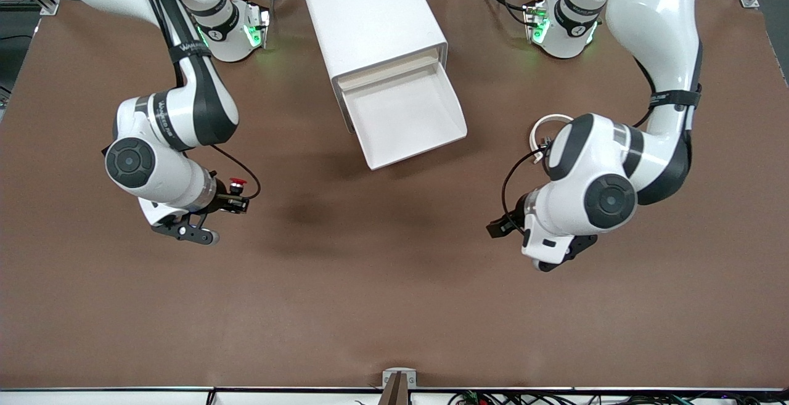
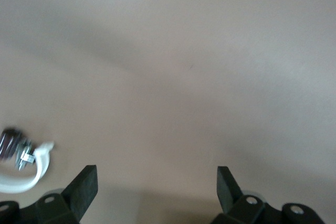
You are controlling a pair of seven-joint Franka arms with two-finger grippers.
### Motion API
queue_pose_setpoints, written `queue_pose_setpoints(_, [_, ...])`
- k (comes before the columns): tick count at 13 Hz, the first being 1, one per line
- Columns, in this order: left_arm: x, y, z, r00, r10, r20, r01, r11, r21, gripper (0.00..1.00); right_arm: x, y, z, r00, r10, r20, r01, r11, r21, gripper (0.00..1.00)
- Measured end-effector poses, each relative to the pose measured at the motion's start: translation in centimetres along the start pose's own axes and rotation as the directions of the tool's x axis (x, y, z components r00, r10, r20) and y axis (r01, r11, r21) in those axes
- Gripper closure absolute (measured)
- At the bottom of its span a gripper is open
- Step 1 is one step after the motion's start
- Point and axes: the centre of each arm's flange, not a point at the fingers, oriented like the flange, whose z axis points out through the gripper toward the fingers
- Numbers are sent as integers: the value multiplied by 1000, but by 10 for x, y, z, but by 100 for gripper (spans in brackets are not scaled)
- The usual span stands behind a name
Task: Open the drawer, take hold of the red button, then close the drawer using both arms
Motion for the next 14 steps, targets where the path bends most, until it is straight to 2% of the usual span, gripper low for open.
queue_pose_setpoints(6, [12, -7, -5, 999, -13, -30, 13, 1000, -20, 0, 8, 71, 62, 997, -18, -75, 20, 999, 25, 58])
queue_pose_setpoints(9, [8, -8, -11, 999, -8, -36, 7, 1000, -16, 0, 0, 86, 86, 996, -2, -92, 5, 1000, 28, 58])
queue_pose_setpoints(11, [-2, -3, 2, 999, 6, -38, -7, 1000, -16, 0, -4, 93, 96, 994, 7, -110, -3, 999, 33, 58])
queue_pose_setpoints(14, [-48, 18, 46, 998, 19, -67, -22, 999, -36, 0, -4, 110, 106, 991, 18, -130, -13, 999, 37, 58])
